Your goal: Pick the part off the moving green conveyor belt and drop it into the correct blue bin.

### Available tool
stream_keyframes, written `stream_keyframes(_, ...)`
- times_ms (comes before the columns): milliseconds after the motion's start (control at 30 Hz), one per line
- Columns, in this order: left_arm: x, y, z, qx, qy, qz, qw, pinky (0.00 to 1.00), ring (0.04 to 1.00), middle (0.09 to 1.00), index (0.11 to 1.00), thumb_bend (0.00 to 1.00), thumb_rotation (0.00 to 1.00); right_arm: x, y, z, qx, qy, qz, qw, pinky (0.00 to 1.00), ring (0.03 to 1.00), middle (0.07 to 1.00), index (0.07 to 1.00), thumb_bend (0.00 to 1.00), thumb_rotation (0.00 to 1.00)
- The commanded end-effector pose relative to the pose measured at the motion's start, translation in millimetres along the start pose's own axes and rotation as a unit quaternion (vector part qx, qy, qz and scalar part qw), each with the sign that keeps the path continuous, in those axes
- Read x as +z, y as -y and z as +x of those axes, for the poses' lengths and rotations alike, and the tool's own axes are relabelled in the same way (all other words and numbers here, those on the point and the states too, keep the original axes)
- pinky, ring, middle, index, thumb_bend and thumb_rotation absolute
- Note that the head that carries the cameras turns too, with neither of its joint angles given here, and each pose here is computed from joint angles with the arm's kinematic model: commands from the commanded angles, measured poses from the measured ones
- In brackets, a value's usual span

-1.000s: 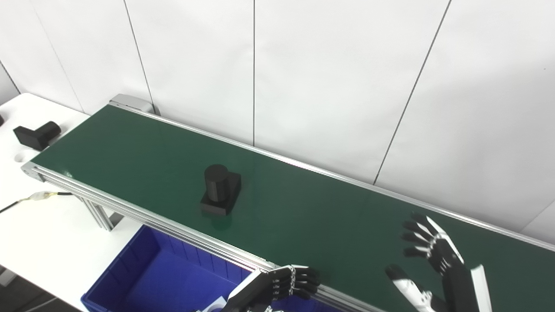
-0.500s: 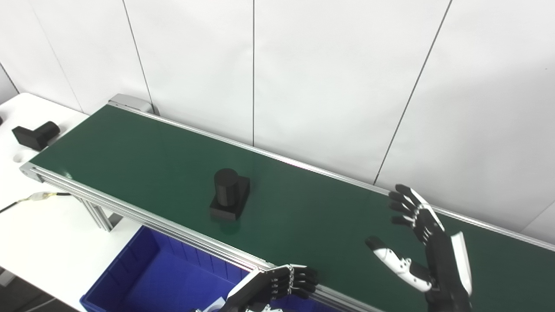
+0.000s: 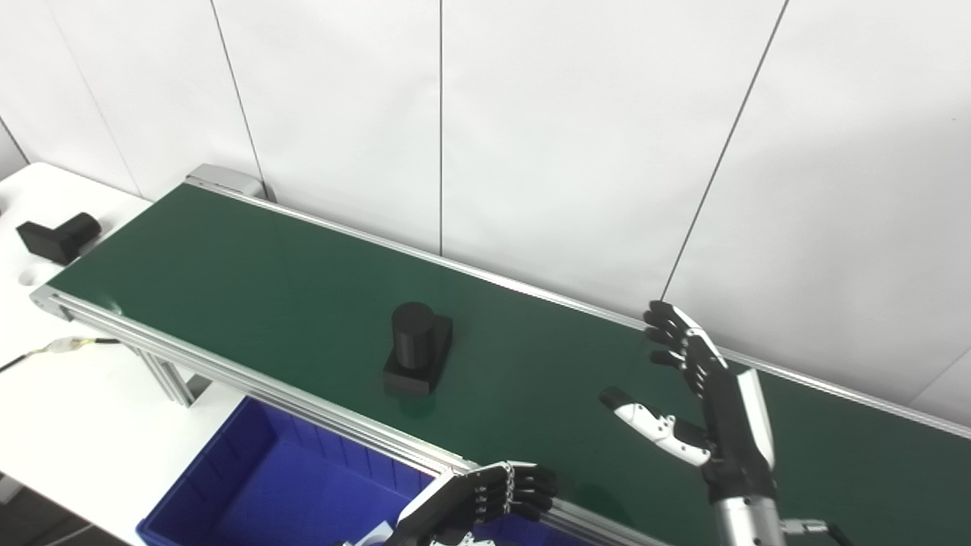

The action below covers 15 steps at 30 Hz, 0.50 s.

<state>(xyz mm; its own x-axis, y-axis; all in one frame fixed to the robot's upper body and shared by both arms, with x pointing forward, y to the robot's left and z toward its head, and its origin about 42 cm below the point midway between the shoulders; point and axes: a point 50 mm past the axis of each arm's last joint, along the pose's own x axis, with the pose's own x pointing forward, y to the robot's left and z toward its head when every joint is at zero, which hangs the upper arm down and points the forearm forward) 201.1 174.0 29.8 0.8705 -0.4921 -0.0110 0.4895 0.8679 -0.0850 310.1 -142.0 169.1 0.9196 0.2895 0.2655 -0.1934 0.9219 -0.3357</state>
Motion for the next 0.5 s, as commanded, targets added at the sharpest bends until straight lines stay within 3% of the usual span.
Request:
stream_keyframes(0,10.1,2.3,10.2,-0.002,0.036,0.007,0.999,0.73,0.748,0.772,0.771,0.93,0.48,11.7,-2.5,15.2,-0.002,0.017,0.003,1.0,0.74,0.817,0.835,0.858,0.7,0.37)
stream_keyframes(467,9.7,7.3,12.4,-0.002,0.034,0.005,0.999,0.73,0.751,0.771,0.771,0.94,0.49,-10.5,-30.6,43.5,0.025,-0.013,0.012,1.0,0.74,0.826,0.842,0.862,0.73,0.35)
